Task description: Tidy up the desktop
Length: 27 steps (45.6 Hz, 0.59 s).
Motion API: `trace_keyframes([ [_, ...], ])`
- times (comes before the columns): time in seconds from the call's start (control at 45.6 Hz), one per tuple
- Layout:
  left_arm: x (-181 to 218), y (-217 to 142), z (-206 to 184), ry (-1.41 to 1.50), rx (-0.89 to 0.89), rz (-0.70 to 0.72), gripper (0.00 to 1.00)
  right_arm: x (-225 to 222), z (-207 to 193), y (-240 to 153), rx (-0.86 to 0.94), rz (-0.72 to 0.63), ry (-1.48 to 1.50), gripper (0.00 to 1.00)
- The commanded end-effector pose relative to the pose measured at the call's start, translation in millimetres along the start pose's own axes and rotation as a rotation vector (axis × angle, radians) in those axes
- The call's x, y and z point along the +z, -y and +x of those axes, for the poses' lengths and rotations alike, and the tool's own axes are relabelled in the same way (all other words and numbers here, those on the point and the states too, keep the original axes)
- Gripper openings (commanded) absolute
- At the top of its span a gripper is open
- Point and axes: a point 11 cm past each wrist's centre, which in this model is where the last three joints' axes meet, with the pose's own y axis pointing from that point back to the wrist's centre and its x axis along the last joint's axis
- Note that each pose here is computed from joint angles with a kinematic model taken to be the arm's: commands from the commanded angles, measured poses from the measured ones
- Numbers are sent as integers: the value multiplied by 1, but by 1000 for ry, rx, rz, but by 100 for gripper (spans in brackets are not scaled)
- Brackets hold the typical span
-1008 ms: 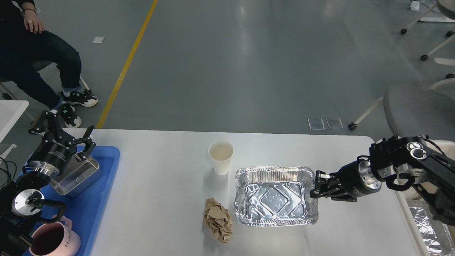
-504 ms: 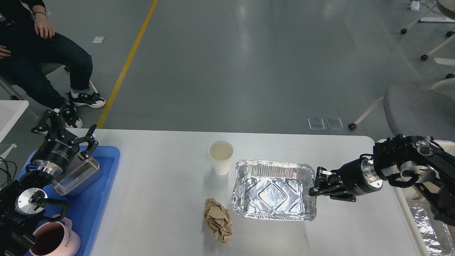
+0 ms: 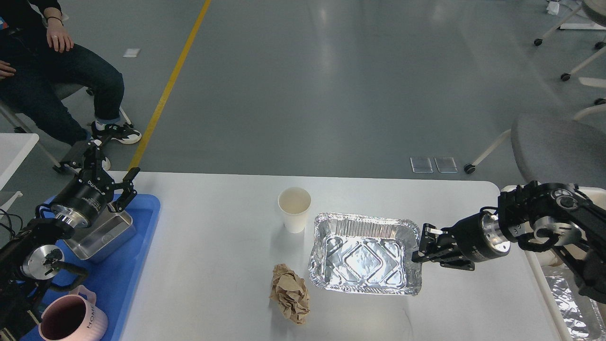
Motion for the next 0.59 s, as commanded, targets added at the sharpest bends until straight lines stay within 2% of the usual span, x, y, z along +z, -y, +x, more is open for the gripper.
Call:
trace_keyframes([
  [0.0, 5, 7, -5, 62, -17, 11, 97, 0, 0, 0, 0, -1, -1, 0],
  [0.351, 25, 12, -7, 138, -33, -6, 97, 7, -4, 2, -8, 1, 18, 0],
  [0.46, 33, 1, 0, 287, -73, 64, 97, 9, -5, 2, -9, 1, 21, 0],
  [0.57, 29, -19, 9, 434, -124, 194, 97, 8, -4, 1, -6, 4, 21, 0],
])
